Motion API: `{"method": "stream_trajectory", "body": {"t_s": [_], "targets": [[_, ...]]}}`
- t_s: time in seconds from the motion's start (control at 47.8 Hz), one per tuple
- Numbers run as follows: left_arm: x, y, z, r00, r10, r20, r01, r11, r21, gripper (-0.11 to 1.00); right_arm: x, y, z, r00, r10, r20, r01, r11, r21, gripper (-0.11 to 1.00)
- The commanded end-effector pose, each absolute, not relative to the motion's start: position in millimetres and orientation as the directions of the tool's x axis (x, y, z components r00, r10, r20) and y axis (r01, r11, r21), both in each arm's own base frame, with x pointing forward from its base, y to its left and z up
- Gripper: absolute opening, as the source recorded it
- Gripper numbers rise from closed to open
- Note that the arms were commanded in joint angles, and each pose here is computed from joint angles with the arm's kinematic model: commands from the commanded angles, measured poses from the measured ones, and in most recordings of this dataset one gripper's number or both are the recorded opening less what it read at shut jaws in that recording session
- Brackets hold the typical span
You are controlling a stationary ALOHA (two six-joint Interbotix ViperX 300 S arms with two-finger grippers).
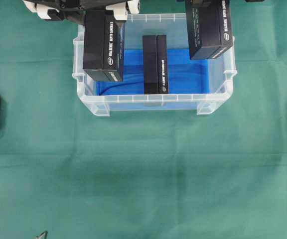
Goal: Take the box out of the case with both arms.
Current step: 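Lift both held boxes straight up out of the case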
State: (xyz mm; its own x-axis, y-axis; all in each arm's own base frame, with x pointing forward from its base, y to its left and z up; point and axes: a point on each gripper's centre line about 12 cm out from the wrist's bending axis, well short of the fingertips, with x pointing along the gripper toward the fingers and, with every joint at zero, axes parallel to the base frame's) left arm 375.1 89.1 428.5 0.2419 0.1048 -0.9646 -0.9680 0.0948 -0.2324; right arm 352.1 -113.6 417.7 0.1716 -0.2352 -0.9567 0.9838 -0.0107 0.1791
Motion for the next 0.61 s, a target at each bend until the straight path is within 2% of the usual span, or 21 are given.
{"method": "stream_trajectory", "body": {"t_s": [0.0, 0.586], "targets": [[369.8, 87.3, 443.1, 0.285, 0.114, -0.952, -0.956, 0.099, -0.275, 0.64, 343.6, -110.1, 437.4, 0.225, -0.251, -0.941, 0.972, -0.002, 0.233, 0.65], [368.3, 87.2, 443.9, 0.286, 0.116, -0.951, -0.956, 0.1, -0.275, 0.64, 344.3, -108.5, 437.5, 0.228, -0.25, -0.941, 0.972, 0.0, 0.236, 0.65]]}}
